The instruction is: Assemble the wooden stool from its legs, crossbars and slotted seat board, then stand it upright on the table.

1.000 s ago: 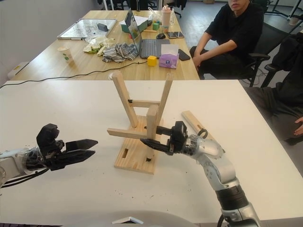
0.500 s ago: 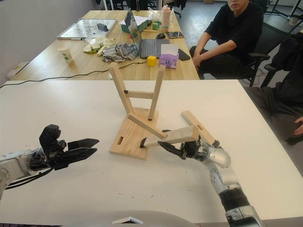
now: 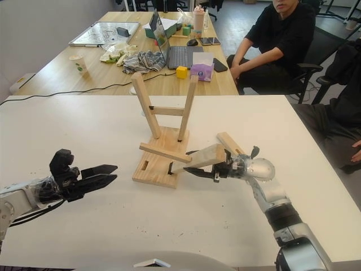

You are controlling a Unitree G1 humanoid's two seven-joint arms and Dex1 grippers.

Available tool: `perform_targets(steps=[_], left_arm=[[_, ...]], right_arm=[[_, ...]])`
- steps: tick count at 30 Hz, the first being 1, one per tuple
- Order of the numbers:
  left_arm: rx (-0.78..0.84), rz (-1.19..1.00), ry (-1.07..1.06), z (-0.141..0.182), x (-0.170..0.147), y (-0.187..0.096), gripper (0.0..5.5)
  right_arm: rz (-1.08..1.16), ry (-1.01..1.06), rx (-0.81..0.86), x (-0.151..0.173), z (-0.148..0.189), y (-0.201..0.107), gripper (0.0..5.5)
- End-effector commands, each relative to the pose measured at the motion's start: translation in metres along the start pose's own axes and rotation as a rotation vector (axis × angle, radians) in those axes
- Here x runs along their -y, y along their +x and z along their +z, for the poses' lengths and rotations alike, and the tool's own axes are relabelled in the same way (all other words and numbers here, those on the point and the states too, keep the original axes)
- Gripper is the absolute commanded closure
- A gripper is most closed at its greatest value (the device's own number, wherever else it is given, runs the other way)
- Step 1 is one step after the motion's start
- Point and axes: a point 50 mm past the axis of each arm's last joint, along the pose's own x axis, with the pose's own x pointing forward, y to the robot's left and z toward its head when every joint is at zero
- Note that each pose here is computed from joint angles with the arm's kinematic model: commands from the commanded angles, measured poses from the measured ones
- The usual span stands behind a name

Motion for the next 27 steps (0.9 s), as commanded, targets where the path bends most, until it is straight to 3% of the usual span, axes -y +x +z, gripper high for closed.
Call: perform_targets(steps=[1,9,27], left_arm=[[0.019,0.058,0.038,0.001,-0.001,-0.002,1.74],[0.028,0.079,0.042,-0.004,-0.001,-0.001,1.74],[0.039,0.085,0.054,-0.003,0.000,-0.001,1.74]], right_arm=[[-0.003,0.389,-0.525,-0.017,-0.055,-0.034,3.46],[-0.066,0.426,-0.545,-0.004,-0.026,-0.022,3.46],[-0.120,0.360,-0.385,0.010,0.015,-0.009,3.46]])
